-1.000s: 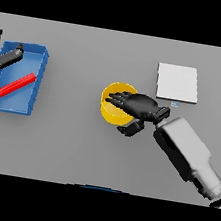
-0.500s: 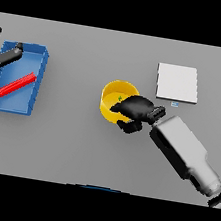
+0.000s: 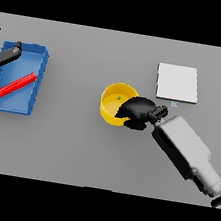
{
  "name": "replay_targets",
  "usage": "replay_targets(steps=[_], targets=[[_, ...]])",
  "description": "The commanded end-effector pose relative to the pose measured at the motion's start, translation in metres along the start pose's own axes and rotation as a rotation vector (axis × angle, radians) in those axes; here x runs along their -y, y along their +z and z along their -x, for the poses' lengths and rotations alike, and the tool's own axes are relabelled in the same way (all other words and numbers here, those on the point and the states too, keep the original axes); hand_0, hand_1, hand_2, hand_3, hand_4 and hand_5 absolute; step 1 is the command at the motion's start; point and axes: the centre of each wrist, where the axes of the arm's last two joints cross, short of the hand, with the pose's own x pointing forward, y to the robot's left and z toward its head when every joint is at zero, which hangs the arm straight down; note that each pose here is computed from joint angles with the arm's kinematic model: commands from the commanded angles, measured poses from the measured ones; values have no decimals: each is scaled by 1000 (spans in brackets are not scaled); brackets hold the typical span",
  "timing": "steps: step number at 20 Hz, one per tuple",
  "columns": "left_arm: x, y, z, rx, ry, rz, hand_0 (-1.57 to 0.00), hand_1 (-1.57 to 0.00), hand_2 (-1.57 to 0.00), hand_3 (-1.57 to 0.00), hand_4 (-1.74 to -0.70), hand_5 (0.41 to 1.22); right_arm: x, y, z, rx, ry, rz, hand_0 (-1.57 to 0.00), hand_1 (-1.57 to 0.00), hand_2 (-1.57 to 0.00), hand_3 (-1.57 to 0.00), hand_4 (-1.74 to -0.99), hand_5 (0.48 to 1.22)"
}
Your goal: Pick up the red beaker and tilt it to pour out 1 green nut into yellow bowl. Pick up the yellow bowl and place it on the metallic measuring scale.
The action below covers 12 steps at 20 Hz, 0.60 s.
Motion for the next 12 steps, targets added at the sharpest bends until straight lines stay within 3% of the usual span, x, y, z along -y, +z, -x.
replay_targets(steps=[1, 5, 8, 12], targets=[[-3, 0, 0, -8, 2, 0, 1, 1, 1, 1, -806, 724, 1, 4, 4, 4, -5, 0, -1480, -1474, -1424, -1176, -1711, 1199], [3, 3, -2, 2, -5, 5, 1, 1, 1, 1, -801, 724, 15, 19, 1, 9, 1, 34, -1534, -1531, -1490, -1192, -1729, 1212], [2, 2, -1, -4, -6, 5, 1, 1, 1, 1, -798, 721, 35, 36, 1, -5, 24, 57, -1552, -1551, -1506, -1377, -1731, 1216], [1, 1, -4, 0, -8, 7, 1, 1, 1, 1, -800, 722, 58, 55, -5, -70, 50, 103, -1563, -1563, -1544, -1308, -1724, 1219]])
